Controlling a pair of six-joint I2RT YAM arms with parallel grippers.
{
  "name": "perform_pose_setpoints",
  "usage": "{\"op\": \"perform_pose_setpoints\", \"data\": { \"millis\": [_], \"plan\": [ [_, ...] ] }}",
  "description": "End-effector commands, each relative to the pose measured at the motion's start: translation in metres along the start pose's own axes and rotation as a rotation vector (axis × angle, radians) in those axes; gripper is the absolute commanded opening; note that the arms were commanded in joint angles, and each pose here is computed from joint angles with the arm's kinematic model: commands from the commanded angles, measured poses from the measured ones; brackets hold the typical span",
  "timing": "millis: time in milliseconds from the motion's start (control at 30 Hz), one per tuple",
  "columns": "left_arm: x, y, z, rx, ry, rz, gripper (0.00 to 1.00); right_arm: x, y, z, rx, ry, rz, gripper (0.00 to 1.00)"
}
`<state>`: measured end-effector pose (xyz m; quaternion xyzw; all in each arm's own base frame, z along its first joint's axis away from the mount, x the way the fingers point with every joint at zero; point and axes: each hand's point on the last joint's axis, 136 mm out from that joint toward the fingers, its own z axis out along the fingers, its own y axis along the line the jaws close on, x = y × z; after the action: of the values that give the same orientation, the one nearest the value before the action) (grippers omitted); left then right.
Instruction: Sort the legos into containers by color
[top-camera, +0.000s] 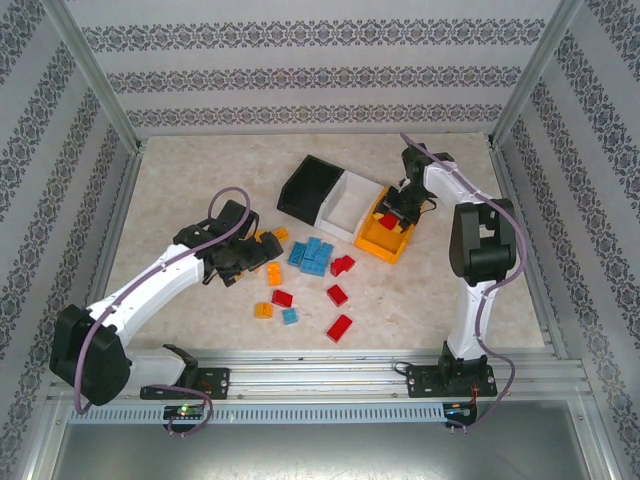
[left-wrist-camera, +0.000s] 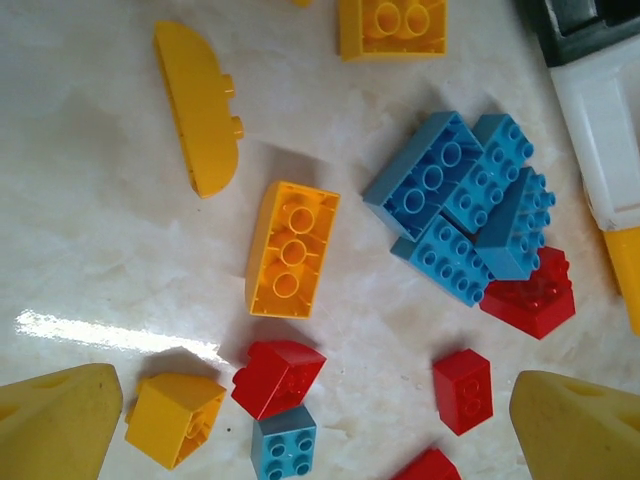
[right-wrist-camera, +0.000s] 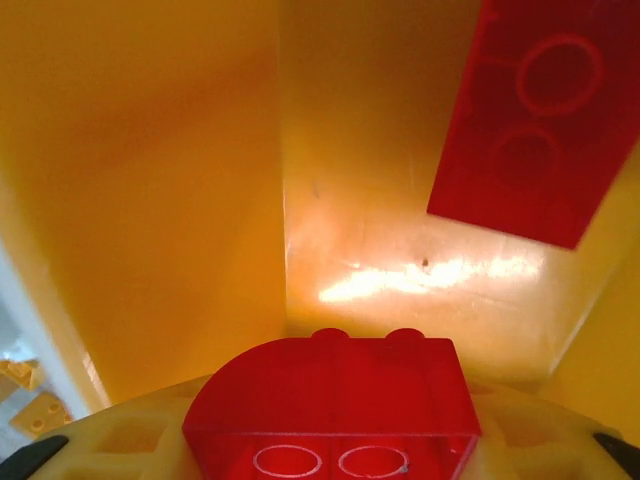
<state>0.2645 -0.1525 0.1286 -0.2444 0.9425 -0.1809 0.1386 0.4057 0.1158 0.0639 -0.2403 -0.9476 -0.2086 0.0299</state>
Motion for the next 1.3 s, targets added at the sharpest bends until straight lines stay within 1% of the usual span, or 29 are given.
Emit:
{"op": "perform_pose_setpoints", "data": {
  "millis": [0,100,233,333,567,667,733,867,967,1033,1267],
  "plan": [
    [-0.003,-0.002,-0.003,-0.031,-0.004,0.007,1.0,-0.002,0.003,0.003,0.001,0.017,0.019,0.43],
    [-0.006,-0.004,0.001,-0.064,0.025,0.077,1.0,-0.002,0.003,0.004,0.02,-0.001,0.01,0.47],
    [-0.014,-0.009,-0.002,-0.101,0.049,0.195,1.0,0.001,0.0,-0.002,0.051,-0.031,0.025,0.58],
    [-0.021,-0.01,-0.005,-0.099,0.048,0.25,1.0,0.003,-0.001,-0.011,0.072,-0.06,0.031,0.61],
    [-0.024,-0.006,-0.001,-0.064,0.087,0.324,1.0,0.017,0.015,-0.048,0.081,-0.162,0.012,0.63],
    [-0.026,0.001,0.003,-0.085,0.107,0.364,1.0,0.029,0.026,-0.066,0.088,-0.213,-0.015,0.63],
    [-0.029,0.009,0.007,-0.11,0.119,0.368,1.0,0.04,0.034,-0.075,0.093,-0.249,-0.048,0.63],
    [-0.033,0.027,0.013,-0.136,0.152,0.313,1.0,0.067,0.051,-0.082,0.074,-0.263,-0.129,0.63],
    [-0.035,0.039,0.015,-0.163,0.178,0.242,0.98,0.088,0.067,-0.081,0.036,-0.254,-0.229,0.6],
    [-0.034,0.041,0.014,-0.163,0.182,0.171,0.96,0.1,0.074,-0.081,0.018,-0.233,-0.285,0.58],
    [-0.039,0.036,0.016,-0.121,0.108,-0.098,0.97,0.126,0.087,-0.076,-0.074,-0.205,-0.441,0.54]
  ]
}}
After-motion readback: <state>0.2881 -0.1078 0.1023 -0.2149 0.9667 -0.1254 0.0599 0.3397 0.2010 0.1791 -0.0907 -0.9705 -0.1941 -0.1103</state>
